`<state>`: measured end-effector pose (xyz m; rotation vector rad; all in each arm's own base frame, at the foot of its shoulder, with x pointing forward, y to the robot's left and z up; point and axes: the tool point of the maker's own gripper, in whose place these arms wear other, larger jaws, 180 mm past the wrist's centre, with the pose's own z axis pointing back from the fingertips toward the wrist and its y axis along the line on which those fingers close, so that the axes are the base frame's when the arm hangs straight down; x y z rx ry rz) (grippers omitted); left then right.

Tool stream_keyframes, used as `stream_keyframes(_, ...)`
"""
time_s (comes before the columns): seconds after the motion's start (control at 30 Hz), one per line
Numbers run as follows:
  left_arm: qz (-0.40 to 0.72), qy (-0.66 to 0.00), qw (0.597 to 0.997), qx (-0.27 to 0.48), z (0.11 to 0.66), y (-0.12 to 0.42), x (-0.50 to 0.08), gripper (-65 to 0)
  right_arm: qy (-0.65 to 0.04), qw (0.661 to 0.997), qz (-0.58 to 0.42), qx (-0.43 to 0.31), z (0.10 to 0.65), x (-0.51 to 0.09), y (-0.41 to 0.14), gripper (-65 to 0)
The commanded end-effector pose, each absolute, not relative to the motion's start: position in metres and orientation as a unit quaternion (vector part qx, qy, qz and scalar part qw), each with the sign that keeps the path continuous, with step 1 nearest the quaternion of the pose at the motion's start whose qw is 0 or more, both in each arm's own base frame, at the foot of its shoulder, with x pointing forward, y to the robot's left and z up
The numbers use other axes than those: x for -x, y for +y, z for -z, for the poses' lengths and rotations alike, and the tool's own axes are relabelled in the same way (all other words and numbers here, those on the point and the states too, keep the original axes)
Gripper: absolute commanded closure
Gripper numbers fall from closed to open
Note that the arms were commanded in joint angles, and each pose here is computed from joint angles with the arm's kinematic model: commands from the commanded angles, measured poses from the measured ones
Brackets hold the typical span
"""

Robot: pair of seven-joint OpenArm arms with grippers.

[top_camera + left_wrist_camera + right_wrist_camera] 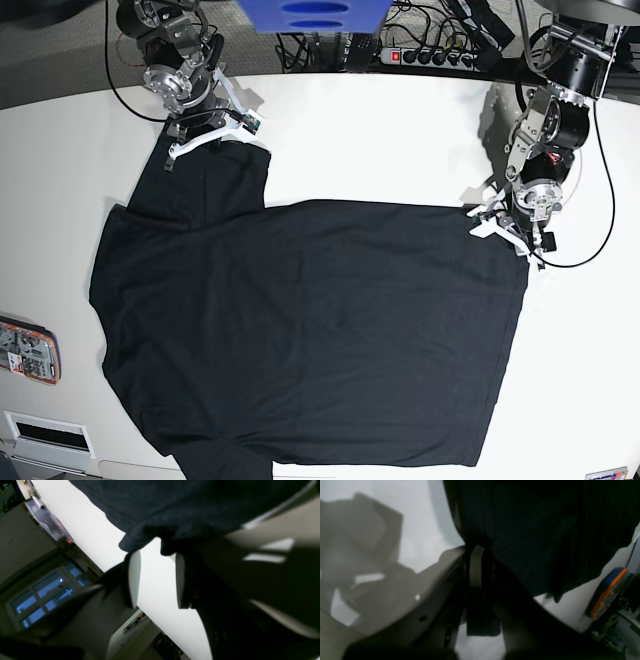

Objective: Fold the T-shirt properly
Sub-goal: 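Lower the left gripper to the opposite shoulder corner and grasp it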

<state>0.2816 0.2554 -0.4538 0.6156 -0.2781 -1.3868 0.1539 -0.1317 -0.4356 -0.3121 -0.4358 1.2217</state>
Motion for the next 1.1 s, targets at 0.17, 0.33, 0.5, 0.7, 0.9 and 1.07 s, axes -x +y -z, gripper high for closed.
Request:
stream_keyframes(0.17, 0.641, -0.12, 0.729, -0.205, 0.475, 0.235, -0.258, -17.9, -0.196, 0.785, -0.573, 0.13, 0.438, -0.147, -0.128, 0.0)
stream_keyframes(0.33, 0.641, -0.121, 0.727, -0.212, 0.473, 0.236, -0.262, 0.0, -0.196, 0.785, -0.573, 0.13, 0.438, -0.147, -0.128, 0.0)
stream_keyframes(0.5, 0.637, -0.126, 0.729, -0.217, 0.47, 0.238, -0.265, 0.0, -0.196, 0.785, -0.573, 0.129, 0.438, -0.146, -0.128, 0.0)
stream_keyframes(0.7, 0.639, -0.138, 0.725, -0.219, 0.464, 0.232, -0.268, 0.0, -0.197, 0.785, -0.573, 0.13, 0.437, -0.147, -0.128, 0.0)
stream_keyframes(0.9, 0.627, -0.196, 0.716, -0.236, 0.427, 0.218, -0.272, 0.0, -0.201, 0.785, -0.571, 0.131, 0.435, -0.148, -0.128, 0.0)
stream_keyframes(1.07, 0.612, -0.23, 0.712, -0.256, 0.399, 0.217, -0.281, 0.0, -0.2, 0.786, -0.57, 0.132, 0.435, -0.149, -0.129, 0.0)
